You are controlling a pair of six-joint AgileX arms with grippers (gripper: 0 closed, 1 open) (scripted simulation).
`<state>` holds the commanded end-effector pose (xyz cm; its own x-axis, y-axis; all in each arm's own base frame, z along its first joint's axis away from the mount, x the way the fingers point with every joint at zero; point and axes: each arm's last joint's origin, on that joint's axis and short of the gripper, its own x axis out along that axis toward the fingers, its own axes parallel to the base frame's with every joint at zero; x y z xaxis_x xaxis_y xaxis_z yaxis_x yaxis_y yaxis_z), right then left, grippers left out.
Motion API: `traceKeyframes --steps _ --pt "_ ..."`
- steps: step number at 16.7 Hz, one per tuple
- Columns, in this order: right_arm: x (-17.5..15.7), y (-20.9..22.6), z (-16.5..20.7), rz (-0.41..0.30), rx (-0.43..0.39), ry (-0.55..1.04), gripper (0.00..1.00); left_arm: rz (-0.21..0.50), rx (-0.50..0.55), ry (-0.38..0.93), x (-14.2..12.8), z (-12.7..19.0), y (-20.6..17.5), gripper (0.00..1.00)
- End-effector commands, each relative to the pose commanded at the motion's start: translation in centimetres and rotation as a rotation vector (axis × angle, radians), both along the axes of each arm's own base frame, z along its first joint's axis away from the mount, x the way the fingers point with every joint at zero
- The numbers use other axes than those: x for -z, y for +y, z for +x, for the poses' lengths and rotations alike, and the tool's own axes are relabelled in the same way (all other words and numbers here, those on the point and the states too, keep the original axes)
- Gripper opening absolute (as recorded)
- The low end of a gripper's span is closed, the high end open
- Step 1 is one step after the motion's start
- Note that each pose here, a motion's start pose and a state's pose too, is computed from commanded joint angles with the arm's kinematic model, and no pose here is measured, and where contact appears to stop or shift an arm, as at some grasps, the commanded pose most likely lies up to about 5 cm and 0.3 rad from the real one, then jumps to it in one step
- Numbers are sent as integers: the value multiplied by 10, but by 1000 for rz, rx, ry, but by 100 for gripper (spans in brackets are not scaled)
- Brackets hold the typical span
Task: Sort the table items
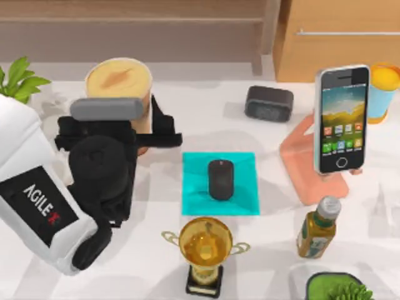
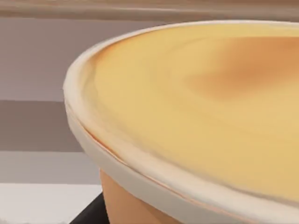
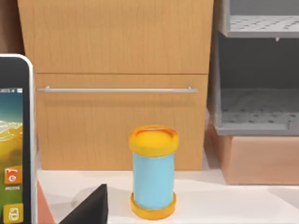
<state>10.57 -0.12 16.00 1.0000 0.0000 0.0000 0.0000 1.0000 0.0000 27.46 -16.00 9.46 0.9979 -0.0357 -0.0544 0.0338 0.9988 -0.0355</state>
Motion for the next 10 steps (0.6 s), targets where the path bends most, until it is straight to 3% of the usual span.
traceKeyframes --steps 10 --pt "0 0 0 0 0 0 100 -125 42 -200 -102 71 -52 0"
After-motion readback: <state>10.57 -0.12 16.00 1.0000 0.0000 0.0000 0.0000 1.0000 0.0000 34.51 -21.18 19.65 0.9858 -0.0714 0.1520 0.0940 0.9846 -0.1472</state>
